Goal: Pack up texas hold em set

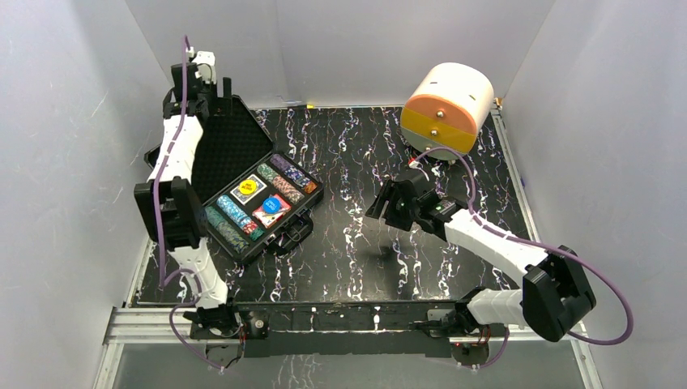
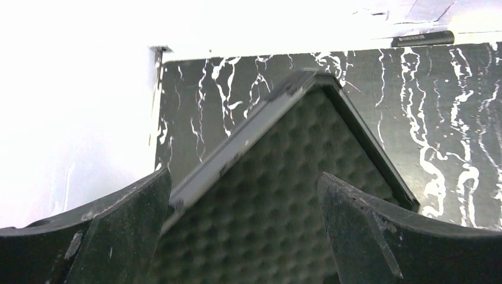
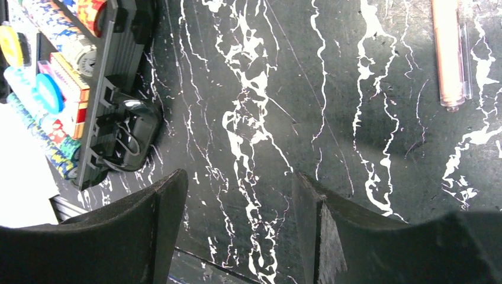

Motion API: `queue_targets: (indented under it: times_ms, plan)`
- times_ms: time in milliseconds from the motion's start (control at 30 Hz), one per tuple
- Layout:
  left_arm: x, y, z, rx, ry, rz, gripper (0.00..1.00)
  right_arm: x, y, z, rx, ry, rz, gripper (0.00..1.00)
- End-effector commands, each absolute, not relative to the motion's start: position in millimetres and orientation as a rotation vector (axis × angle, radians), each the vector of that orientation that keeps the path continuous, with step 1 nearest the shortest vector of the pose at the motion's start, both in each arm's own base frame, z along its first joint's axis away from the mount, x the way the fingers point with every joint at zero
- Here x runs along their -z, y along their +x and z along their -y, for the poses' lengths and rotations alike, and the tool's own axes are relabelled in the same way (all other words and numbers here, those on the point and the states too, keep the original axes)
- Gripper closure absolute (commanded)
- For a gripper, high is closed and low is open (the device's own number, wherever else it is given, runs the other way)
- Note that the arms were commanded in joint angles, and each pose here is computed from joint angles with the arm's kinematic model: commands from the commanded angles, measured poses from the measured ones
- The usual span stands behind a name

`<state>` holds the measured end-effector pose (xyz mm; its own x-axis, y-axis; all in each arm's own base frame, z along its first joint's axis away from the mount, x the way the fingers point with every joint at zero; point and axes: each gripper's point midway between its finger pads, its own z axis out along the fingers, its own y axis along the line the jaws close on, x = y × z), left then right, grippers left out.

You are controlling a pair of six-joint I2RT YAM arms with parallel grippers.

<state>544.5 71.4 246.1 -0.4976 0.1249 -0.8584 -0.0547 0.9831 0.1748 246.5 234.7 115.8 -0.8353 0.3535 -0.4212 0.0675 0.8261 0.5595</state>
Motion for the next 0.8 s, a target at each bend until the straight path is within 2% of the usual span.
queue_targets:
  times_ms: [0,233,367,433,533,767]
  plan:
    - [-264,569,-70,-0.257,0.202,-2.035,0.09,-136,265,-245,-0.769,0.282,-2.408,0.27]
    - [-226,583,-99,-0.448,0.233,-2.114,0.15,-125,263,-245,-0.741,0.291,-2.456,0.28]
    - [-210,588,-88,-0.383,0.230,-2.150,0.24,-121,266,-248,-0.738,0.305,-2.472,0.28]
    - [-205,588,-87,-0.379,0.226,-2.165,0.35,-121,268,-252,-0.746,0.308,-2.478,0.28]
    - [-197,585,-87,-0.383,0.246,-2.208,0.43,-123,270,-255,-0.761,0.313,-2.481,0.28]
    - [-207,558,-33,-0.154,0.322,-2.255,0.56,-130,272,-257,-0.776,0.315,-2.461,0.29]
